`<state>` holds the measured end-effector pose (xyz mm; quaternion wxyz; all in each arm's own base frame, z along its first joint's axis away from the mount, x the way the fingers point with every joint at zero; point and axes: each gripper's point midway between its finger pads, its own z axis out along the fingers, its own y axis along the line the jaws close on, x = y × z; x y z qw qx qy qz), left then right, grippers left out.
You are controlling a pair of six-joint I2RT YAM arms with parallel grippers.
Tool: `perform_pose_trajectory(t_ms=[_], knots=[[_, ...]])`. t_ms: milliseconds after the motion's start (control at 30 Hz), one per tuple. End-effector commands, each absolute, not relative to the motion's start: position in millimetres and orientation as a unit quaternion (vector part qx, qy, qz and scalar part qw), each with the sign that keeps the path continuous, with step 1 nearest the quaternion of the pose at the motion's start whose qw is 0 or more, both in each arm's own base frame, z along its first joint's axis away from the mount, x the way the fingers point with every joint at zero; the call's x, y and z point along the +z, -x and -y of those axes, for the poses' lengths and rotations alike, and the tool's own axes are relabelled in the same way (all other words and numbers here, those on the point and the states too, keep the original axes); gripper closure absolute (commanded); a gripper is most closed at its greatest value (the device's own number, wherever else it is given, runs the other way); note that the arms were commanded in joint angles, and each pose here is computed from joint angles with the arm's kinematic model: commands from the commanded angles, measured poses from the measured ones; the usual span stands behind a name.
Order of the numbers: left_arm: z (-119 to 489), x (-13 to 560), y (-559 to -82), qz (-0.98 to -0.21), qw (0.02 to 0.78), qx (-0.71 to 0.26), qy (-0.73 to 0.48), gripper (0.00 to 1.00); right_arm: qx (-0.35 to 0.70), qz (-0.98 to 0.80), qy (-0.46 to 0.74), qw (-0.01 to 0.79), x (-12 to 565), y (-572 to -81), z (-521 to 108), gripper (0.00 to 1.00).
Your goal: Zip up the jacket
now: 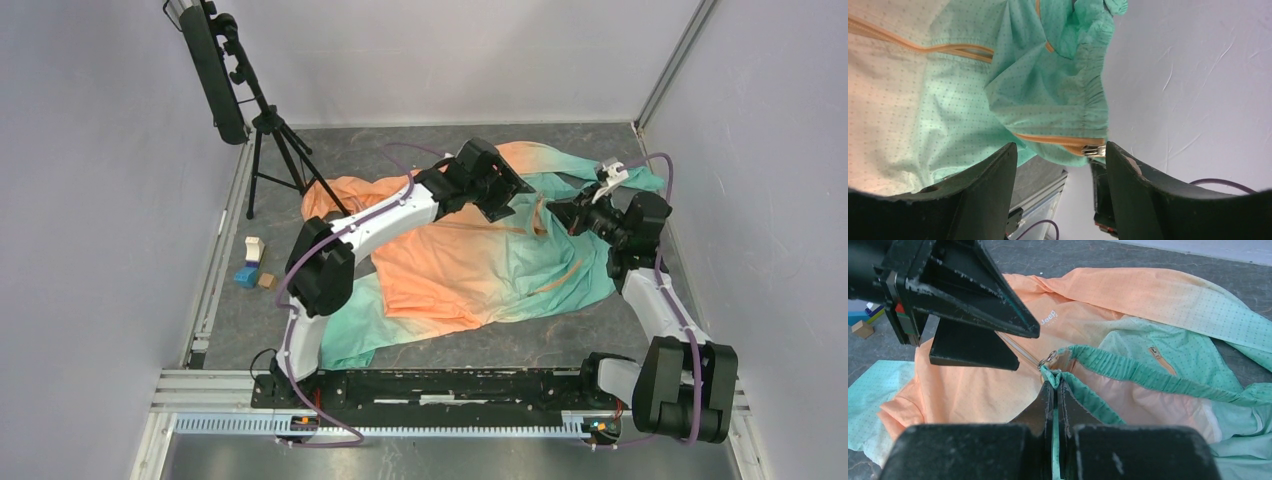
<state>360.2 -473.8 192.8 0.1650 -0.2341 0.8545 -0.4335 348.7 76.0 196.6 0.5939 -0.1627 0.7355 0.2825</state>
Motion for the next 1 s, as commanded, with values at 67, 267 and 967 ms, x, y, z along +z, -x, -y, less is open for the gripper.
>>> perform_pose_trajectory(t_ms=[67, 267, 967], knots=[[473, 209, -365, -0.875, 0.216, -0.389, 0.190, 0.29, 0.264, -0.722, 0.183, 0.613, 208, -349, -78, 1.00], [485, 206, -361, -0.879, 0.230, -0.380, 0.172, 0.36, 0.263, -0.723, 0.183, 0.612, 209, -349, -78, 1.00], [503, 202, -359, -0.885, 0.245, -0.368, 0.149, 0.46, 0.265, -0.728, 0.180, 0.606, 206, -350, -78, 1.00]])
